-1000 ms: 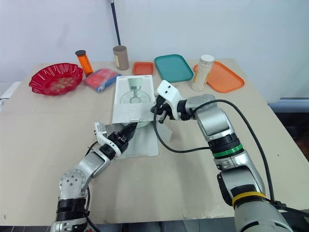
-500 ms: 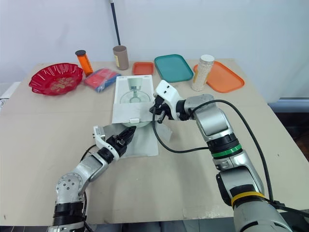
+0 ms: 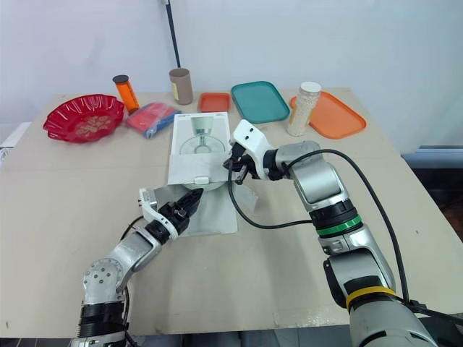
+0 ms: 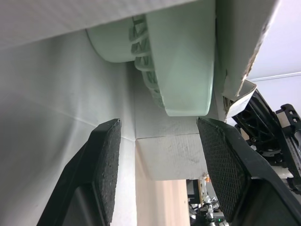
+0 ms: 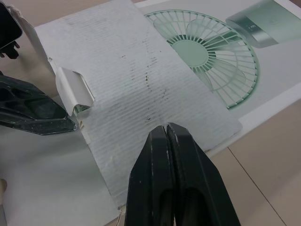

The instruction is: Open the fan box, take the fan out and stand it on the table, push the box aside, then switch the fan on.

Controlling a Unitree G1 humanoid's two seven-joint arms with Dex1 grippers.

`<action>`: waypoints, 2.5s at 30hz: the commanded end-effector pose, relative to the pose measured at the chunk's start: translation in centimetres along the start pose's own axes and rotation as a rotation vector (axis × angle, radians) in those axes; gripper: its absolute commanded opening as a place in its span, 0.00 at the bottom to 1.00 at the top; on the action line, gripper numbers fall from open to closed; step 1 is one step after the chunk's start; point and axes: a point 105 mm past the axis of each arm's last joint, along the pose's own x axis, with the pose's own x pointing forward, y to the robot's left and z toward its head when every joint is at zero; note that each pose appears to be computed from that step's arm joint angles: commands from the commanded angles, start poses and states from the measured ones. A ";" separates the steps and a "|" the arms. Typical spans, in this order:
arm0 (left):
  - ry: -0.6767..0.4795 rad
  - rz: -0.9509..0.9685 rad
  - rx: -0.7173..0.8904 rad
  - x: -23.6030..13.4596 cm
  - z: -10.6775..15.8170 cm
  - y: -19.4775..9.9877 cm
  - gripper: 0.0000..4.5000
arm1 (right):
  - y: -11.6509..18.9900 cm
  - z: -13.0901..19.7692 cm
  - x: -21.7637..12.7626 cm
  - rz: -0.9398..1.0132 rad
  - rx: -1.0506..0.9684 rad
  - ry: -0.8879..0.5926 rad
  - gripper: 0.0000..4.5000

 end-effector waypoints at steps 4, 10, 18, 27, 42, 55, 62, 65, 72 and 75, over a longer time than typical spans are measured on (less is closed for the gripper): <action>0.018 -0.011 0.015 -2.1 0.1 -0.1 0.61 | 0.0 1.6 -0.3 -0.003 -0.051 -0.043 0.00; 0.055 -0.006 -0.002 -3.6 -0.7 -0.2 0.61 | 0.1 1.6 -0.2 -0.004 -0.055 -0.043 0.00; 0.070 -0.021 0.008 -3.7 -0.7 -0.7 0.61 | 0.2 1.5 -0.1 -0.003 -0.050 -0.044 0.00; 0.038 -0.080 -0.003 -3.0 0.0 -1.5 0.86 | 0.3 1.4 -0.1 -0.004 -0.051 -0.040 0.00; 0.040 -0.103 -0.011 0.9 0.0 -1.3 0.99 | 0.0 1.7 -0.3 -0.013 -0.063 -0.036 0.00; 0.041 -0.135 -0.011 2.3 -0.2 -1.6 0.99 | -0.1 1.8 -0.5 -0.016 -0.067 -0.036 0.00; 0.043 -0.133 0.002 2.7 -0.3 -1.7 0.55 | 0.0 1.8 -0.5 -0.014 -0.068 -0.039 0.00; 0.043 -0.131 0.001 2.7 -0.3 -1.7 0.52 | 0.0 1.8 -0.5 -0.015 -0.068 -0.038 0.00; 0.046 -0.129 -0.019 2.5 -0.2 -1.7 0.52 | 0.0 1.8 -0.4 -0.013 -0.066 -0.040 0.00; 0.033 -0.135 -0.058 2.1 0.0 -1.6 0.52 | 0.0 1.8 -0.4 -0.014 -0.068 -0.039 0.00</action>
